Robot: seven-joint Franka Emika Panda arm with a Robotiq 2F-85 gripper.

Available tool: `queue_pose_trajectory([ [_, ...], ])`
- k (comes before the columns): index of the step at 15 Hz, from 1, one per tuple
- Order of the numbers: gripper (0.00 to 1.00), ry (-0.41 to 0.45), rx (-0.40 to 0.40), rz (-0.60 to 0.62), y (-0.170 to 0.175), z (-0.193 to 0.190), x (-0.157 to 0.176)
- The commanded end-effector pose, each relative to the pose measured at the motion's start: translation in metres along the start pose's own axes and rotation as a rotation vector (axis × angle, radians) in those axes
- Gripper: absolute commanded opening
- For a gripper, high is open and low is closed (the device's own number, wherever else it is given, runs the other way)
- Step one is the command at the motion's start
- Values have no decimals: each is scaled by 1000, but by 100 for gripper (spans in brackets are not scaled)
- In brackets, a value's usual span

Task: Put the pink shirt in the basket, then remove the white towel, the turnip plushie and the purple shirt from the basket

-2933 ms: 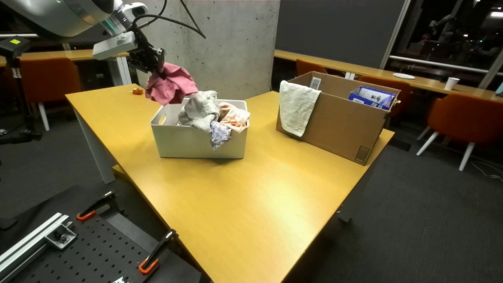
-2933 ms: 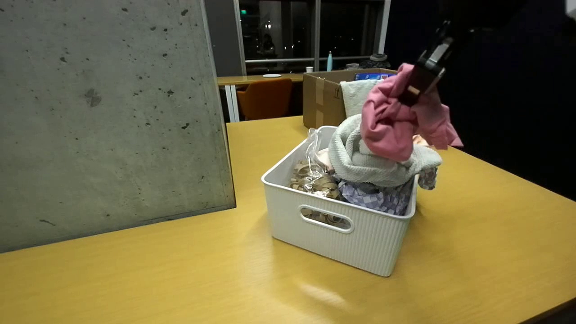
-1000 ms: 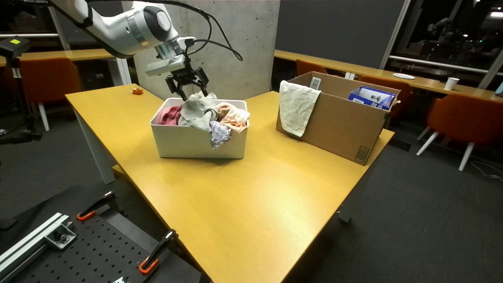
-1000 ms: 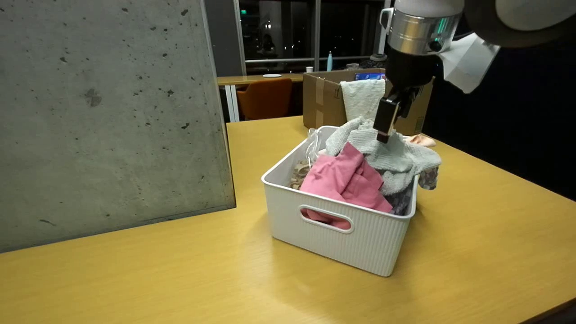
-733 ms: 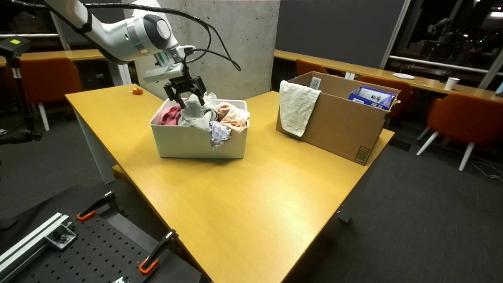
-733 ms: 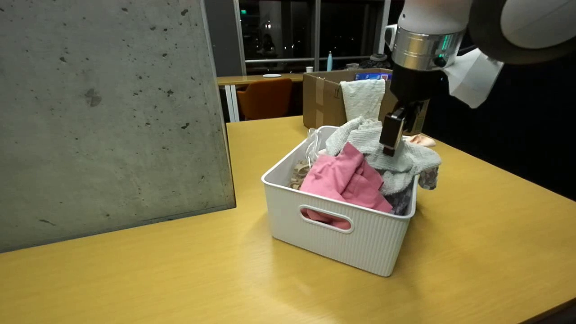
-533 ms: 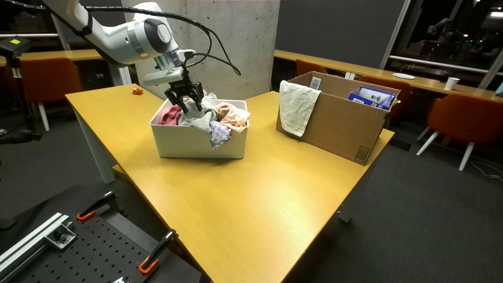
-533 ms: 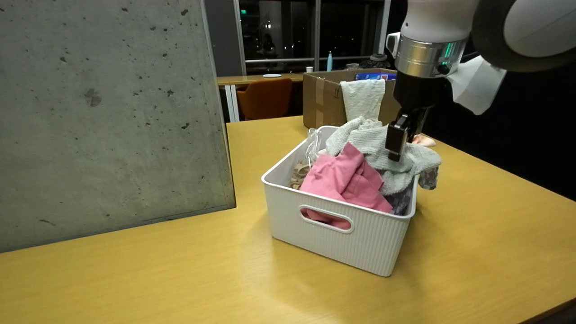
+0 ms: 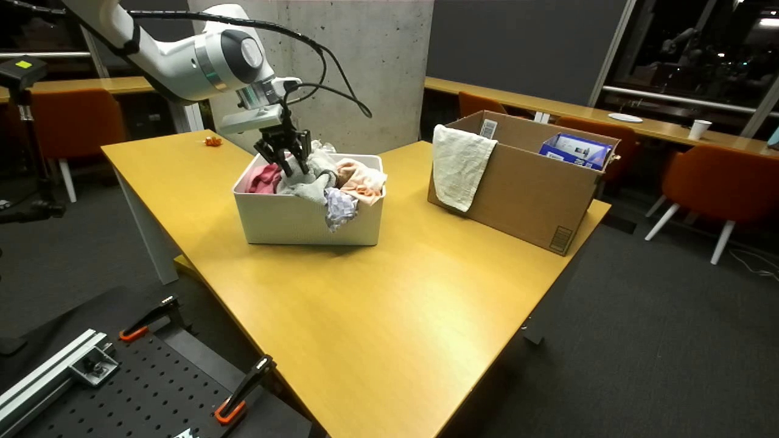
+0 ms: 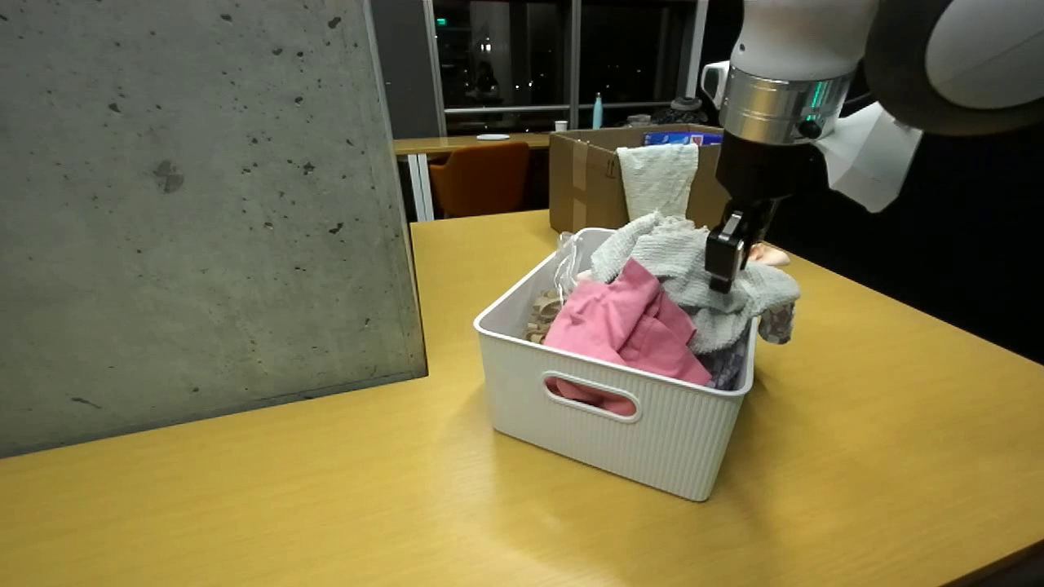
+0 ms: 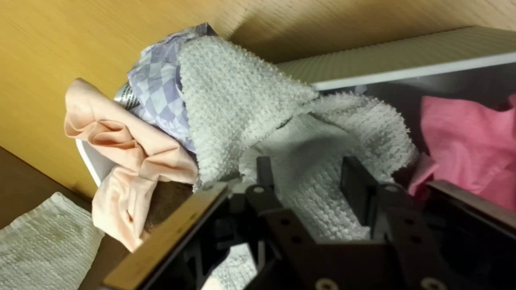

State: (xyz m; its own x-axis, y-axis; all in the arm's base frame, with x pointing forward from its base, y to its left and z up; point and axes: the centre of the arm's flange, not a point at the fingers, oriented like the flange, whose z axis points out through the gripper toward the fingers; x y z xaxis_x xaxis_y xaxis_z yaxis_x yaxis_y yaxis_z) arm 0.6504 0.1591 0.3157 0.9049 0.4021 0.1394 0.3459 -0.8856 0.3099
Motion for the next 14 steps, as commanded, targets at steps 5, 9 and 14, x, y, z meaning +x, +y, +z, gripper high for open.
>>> queue_pose_trajectory([
  [5,100,45,-21,-26,14,-28,11],
  [9,100,51,-22,-41,16,-20,22],
  [14,71,45,-19,-54,25,-7,28],
])
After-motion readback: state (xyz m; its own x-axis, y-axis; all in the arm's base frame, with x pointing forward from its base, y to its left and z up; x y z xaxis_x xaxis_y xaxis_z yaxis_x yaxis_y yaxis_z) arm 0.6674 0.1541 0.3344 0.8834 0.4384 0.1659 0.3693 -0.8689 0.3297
